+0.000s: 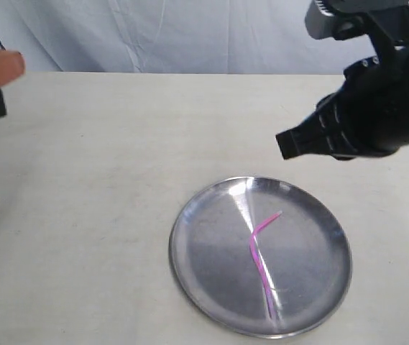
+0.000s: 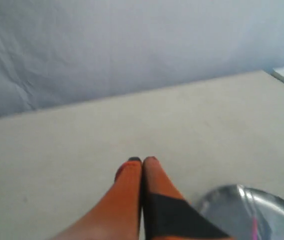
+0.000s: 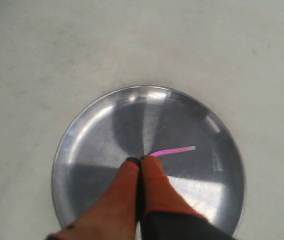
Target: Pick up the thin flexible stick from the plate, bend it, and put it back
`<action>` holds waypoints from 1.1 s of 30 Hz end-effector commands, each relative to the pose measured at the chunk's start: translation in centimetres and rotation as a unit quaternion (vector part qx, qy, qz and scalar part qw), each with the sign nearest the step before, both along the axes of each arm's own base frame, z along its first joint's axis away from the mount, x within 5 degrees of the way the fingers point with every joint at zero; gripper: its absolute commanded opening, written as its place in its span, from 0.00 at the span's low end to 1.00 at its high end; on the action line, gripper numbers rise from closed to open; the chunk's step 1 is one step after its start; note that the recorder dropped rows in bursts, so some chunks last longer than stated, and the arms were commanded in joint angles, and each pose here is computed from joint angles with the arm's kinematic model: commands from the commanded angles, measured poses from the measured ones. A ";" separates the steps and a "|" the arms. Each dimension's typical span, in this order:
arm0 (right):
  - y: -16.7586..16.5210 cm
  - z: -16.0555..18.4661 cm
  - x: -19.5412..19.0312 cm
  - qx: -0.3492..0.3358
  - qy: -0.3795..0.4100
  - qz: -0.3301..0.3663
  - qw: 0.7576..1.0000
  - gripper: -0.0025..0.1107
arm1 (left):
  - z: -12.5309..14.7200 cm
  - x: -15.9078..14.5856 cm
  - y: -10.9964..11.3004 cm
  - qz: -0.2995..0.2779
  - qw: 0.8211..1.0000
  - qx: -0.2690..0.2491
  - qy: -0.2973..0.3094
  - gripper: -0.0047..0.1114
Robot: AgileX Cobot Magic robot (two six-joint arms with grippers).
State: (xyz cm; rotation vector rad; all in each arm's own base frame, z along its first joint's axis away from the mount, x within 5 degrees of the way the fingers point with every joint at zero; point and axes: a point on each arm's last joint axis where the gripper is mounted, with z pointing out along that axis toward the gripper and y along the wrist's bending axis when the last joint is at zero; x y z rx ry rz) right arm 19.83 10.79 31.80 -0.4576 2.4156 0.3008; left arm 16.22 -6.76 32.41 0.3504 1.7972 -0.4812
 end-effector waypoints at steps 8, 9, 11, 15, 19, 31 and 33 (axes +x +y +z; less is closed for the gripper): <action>-3.0 -0.9 -7.0 0.091 -0.076 0.005 0.993 0.02 | 1.8 -1.2 1.3 0.051 0.997 -0.002 -0.065 0.04; -3.2 -0.8 -7.4 0.094 -0.075 0.006 0.993 0.02 | 1.8 -1.2 1.3 0.051 0.997 -0.002 -0.065 0.04; -3.4 -0.5 -7.9 0.098 -0.082 0.007 0.992 0.02 | 1.8 -1.2 1.3 0.052 0.997 -0.002 -0.065 0.04; -3.6 0.0 -8.4 0.112 -0.094 0.006 0.989 0.02 | 1.8 -1.2 1.3 0.052 0.997 -0.002 -0.065 0.04; -3.6 0.1 -8.5 0.120 -0.091 0.005 0.989 0.02 | 1.8 -1.2 1.3 0.052 0.997 -0.002 -0.065 0.04; -5.3 1.4 -10.1 0.141 -0.143 -0.025 0.979 0.02 | 1.8 -1.2 1.3 0.052 0.997 -0.001 -0.066 0.04; -6.7 1.7 -10.9 0.139 -0.181 -0.069 0.971 0.02 | 1.8 -1.2 1.3 0.052 0.997 -0.001 -0.066 0.04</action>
